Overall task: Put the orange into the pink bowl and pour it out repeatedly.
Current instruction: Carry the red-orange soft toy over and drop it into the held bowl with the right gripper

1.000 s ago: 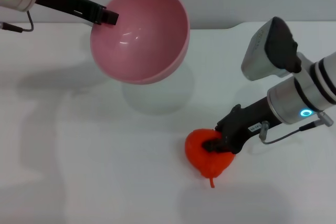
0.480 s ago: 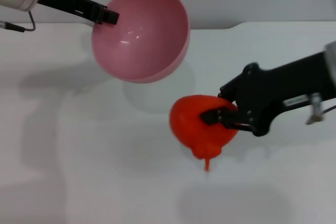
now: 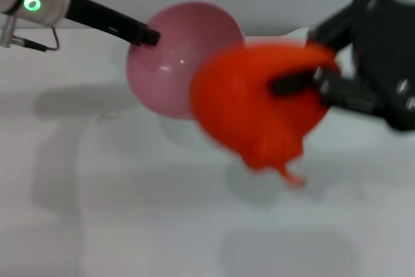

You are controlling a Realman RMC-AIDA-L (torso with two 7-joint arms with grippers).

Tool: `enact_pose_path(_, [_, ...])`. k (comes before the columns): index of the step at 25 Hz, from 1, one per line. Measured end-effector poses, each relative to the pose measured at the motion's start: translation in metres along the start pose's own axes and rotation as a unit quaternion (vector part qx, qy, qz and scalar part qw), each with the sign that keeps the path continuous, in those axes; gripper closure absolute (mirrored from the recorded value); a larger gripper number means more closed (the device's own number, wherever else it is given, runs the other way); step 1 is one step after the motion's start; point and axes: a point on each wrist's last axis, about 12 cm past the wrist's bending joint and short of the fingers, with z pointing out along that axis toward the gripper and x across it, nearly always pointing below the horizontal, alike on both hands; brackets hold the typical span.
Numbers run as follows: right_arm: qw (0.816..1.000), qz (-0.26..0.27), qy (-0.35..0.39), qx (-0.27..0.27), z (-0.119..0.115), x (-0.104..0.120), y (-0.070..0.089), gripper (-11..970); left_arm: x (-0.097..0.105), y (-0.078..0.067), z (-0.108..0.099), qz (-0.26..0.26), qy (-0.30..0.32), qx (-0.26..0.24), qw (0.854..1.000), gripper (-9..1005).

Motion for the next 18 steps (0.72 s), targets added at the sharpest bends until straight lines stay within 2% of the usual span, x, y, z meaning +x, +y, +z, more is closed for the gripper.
enact_pose_path(4, [0.997,0.005,-0.042,0.067,-0.011,0.009,-0.013,911,0.004,-0.01,0.013,0.016,0.028,0.01,0.999,952])
enact_pose_path(8, [0.992,0.024,-0.056,0.111,-0.014,0.026,-0.03,911,0.006,-0.02,0.022,0.03,0.045,0.02,0.998,952])
enact_pose_path(13, [0.989,0.055,-0.047,0.13,-0.004,0.057,-0.05,899,0.004,-0.035,0.032,0.047,0.055,0.042,0.996,953])
enact_pose_path(18, [0.989,0.086,-0.038,0.11,0.011,0.081,-0.06,888,-0.002,-0.049,0.038,0.062,0.05,0.071,0.994,953])
